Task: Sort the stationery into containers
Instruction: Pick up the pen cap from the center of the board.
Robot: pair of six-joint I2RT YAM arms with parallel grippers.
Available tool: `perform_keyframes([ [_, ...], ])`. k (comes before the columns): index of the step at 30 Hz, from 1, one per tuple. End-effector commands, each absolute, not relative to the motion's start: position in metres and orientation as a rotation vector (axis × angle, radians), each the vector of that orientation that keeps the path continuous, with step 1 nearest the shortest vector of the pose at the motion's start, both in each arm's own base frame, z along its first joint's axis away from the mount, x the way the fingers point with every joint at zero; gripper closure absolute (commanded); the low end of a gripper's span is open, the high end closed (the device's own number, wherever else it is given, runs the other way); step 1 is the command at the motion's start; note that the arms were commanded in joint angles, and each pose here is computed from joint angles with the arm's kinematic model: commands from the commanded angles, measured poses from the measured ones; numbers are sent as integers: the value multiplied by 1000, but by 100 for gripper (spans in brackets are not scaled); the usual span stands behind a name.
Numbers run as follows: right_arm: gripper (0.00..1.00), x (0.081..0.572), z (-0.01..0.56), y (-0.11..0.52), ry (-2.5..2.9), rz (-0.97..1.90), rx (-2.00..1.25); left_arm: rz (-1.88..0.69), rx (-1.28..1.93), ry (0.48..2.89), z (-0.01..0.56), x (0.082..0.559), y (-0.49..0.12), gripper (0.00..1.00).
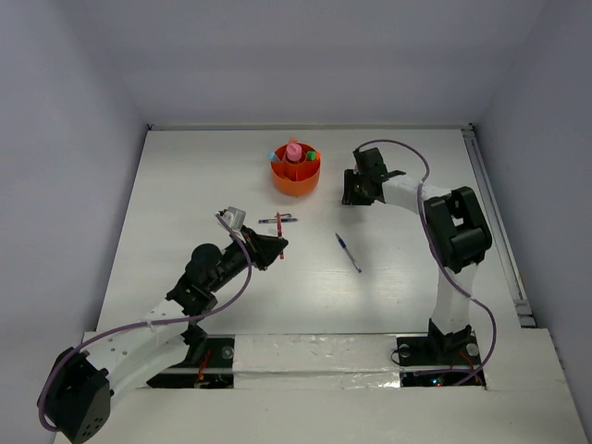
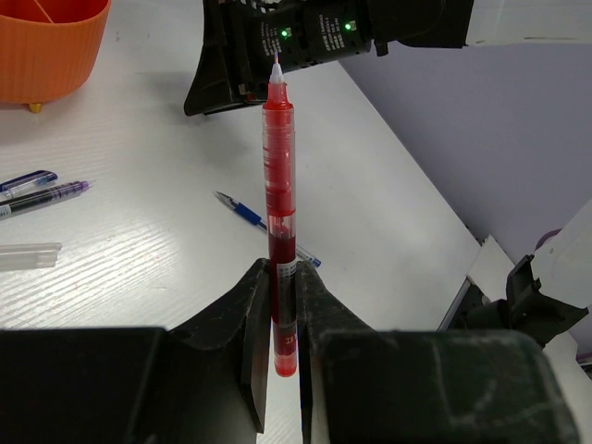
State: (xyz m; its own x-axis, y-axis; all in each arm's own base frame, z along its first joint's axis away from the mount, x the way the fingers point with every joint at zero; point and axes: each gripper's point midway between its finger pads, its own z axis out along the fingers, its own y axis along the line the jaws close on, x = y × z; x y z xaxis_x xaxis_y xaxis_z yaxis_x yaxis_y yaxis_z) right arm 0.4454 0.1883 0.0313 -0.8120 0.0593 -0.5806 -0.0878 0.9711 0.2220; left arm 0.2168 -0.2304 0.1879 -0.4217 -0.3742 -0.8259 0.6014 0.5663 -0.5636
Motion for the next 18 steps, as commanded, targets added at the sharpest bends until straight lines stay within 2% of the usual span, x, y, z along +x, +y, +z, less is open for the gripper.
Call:
perform_keyframes([
  [1,58,438,11,164,2596,139,-28,-1112,204,1619,205,217,-232,100],
  [12,54,433,6,178,2646,-31,-114,-1120,208,1612,207,215,-232,100],
  [18,62,429,1,189,2652,-69,-153,-1124,205,1608,208,215,-232,100],
])
